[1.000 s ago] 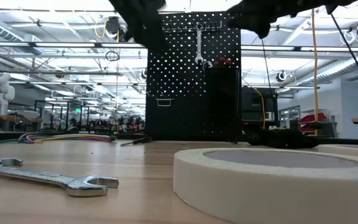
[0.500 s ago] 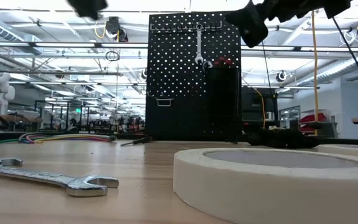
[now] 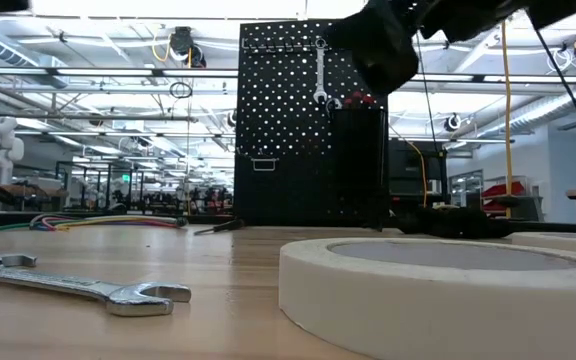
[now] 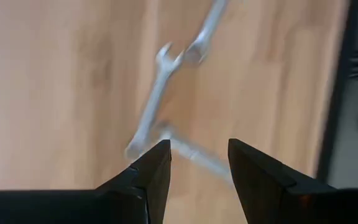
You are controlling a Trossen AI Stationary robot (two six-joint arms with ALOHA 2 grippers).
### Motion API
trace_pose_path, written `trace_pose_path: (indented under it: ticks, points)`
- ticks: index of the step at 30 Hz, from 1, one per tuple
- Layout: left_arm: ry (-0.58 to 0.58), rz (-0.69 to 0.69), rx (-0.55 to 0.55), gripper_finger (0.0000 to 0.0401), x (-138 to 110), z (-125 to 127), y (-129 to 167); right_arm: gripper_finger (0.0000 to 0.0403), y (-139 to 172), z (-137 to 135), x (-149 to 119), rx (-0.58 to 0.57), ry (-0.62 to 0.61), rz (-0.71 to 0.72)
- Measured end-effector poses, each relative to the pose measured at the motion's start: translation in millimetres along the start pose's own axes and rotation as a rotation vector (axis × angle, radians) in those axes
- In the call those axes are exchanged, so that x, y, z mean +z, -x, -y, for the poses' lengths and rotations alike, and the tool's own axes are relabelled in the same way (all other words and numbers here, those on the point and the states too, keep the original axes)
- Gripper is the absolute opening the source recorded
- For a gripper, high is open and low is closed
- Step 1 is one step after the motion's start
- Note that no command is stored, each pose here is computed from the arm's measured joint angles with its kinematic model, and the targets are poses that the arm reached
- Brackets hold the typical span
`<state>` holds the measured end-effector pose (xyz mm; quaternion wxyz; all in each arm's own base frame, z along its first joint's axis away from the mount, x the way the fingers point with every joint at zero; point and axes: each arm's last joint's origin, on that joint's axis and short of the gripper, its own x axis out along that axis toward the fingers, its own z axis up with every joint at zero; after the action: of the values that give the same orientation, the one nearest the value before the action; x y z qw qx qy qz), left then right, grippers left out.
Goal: Hang tools onto peg board
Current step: Hang the silver wrench on the peg board
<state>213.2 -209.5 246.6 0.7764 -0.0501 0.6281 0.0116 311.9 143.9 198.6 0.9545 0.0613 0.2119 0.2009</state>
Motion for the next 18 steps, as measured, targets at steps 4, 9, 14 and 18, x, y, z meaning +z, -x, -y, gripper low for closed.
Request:
trace_pose_path:
  ticks: [4, 9, 14, 18]
  points:
    - [0.051, 0.005, 0.069, 0.0145, -25.4, 2.9, 7.1, 0.0228, -31.8, -13.9, 11.2, -0.058, 0.029, -0.065]
    - [0.101, 0.007, 0.036, 0.0128, -51.3, 10.0, 3.2, 0.0228, -73.9, -19.1, 31.6, -0.080, 0.033, -0.054]
    - [0.071, 0.013, 0.021, 0.0125, -65.3, 9.8, -18.7, 0.0228, -112.7, -19.4, 44.9, -0.090, 0.038, -0.011]
    - [0.039, 0.022, 0.097, 0.0125, -76.3, -4.7, -43.6, 0.0228, -141.5, -13.1, 42.8, -0.214, 0.081, 0.008]
